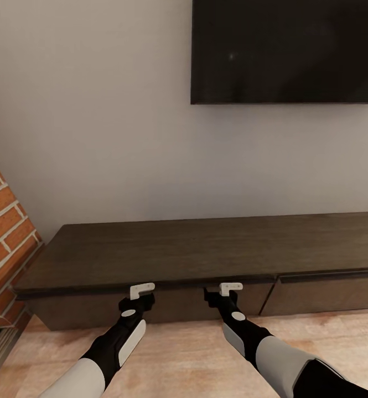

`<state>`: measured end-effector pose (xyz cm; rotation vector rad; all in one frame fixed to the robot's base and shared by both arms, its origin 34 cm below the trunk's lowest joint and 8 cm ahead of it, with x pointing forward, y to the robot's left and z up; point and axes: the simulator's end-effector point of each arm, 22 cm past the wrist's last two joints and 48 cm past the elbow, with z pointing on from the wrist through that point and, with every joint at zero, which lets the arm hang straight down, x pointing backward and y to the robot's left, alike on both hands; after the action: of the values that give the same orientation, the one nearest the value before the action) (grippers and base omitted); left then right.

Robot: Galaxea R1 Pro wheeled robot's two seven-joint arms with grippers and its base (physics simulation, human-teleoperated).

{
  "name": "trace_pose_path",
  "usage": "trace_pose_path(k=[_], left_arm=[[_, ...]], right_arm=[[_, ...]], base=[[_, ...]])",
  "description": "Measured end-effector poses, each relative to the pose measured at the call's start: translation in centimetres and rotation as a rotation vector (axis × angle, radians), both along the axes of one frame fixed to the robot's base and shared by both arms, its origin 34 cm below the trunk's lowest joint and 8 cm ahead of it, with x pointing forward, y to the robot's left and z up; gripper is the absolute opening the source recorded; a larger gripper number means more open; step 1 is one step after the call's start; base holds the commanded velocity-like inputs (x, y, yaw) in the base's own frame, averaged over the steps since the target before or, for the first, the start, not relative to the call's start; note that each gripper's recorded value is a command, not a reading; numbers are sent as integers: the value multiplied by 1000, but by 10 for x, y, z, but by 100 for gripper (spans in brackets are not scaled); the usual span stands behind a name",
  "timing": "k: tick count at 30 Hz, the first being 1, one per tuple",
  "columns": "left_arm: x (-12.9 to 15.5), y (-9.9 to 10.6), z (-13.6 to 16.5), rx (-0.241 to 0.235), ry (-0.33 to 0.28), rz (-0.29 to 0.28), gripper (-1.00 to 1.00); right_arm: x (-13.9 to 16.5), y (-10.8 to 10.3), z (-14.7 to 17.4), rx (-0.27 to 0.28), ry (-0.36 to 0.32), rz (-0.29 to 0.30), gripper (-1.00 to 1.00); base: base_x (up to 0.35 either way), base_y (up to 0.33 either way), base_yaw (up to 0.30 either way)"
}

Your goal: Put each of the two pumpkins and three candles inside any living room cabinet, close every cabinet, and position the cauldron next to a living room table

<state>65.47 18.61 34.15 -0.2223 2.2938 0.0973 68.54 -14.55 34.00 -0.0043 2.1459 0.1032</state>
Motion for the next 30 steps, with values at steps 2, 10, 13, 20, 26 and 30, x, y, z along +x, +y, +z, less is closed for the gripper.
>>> trace_pose_path(k=[2, 10, 13, 20, 26, 30], left_arm=[[0, 0, 0, 0, 0, 0, 100], [0, 0, 0, 1, 1, -1, 100], [0, 0, 0, 2, 3, -1, 100], [-2, 2, -2, 1, 14, 2, 100], [-22, -1, -21, 14, 166, -36, 100], [-35, -4, -29, 27, 277, -77, 100]], right_arm=[[-1, 0, -1, 2, 3, -1, 100], [2, -2, 2, 7, -3, -12, 100], [2, -2, 2, 7, -3, -12, 100], [-1, -2, -3, 6, 21, -14, 100], [-23, 1, -30, -5, 193, -2, 100], [-38, -2, -45, 11, 302, -19, 100]], base=[[-15, 0, 0], [-271, 0, 0], [-332, 0, 0], [-334, 0, 0], [-322, 0, 0], [-184, 0, 0]])
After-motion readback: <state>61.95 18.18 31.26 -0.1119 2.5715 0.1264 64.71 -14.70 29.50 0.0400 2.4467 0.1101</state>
